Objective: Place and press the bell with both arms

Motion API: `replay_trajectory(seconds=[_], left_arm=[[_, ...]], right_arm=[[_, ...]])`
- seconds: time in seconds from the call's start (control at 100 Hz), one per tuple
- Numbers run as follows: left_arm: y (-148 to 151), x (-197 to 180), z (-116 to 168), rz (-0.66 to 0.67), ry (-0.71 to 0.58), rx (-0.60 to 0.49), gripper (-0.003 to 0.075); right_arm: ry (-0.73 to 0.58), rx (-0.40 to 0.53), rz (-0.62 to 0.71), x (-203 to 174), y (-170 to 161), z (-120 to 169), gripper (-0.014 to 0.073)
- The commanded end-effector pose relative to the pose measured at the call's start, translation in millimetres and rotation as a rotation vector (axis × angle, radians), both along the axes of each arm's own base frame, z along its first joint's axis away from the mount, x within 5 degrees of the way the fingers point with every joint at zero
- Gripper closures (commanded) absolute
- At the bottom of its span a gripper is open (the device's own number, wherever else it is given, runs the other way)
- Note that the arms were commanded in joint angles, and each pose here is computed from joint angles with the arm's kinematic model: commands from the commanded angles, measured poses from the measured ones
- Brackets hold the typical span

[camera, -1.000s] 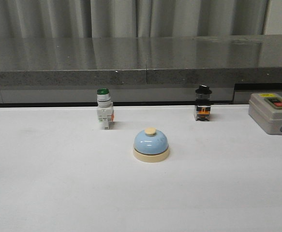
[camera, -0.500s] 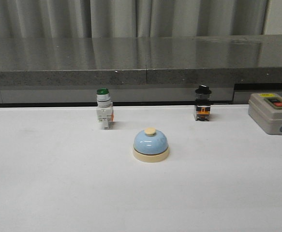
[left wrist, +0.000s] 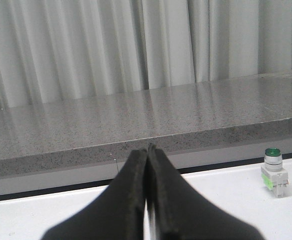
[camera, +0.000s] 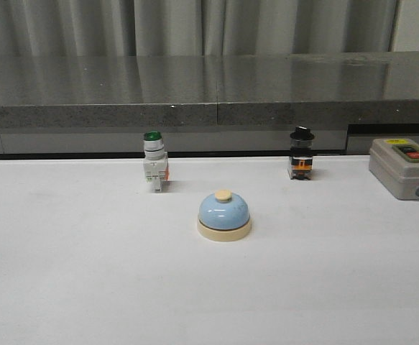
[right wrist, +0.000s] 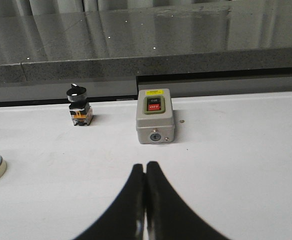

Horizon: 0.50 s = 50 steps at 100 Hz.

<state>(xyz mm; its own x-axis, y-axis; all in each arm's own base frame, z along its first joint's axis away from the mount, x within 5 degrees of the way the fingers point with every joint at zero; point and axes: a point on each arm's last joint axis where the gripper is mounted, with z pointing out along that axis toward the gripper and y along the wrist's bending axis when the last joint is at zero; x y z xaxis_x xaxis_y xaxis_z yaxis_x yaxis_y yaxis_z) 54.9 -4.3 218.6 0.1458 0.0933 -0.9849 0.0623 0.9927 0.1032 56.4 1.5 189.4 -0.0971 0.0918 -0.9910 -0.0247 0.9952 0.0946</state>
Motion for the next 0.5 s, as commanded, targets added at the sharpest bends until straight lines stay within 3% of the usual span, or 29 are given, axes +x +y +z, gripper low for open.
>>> replay_trajectory(seconds=[0.0,0.49], left_arm=[[-0.3,-0.9,-10.1,-0.005,-0.053,-0.013,0.0741],[-0.3,-0.9,-10.1,-0.005,-0.053,-0.013,0.0741]], right_arm=[[-0.123,-0.002,-0.001,-1.9,0.0,15.3,0.0659],[-0.181,0.000,0.003,-2.2,0.4,20.5,0.0659]])
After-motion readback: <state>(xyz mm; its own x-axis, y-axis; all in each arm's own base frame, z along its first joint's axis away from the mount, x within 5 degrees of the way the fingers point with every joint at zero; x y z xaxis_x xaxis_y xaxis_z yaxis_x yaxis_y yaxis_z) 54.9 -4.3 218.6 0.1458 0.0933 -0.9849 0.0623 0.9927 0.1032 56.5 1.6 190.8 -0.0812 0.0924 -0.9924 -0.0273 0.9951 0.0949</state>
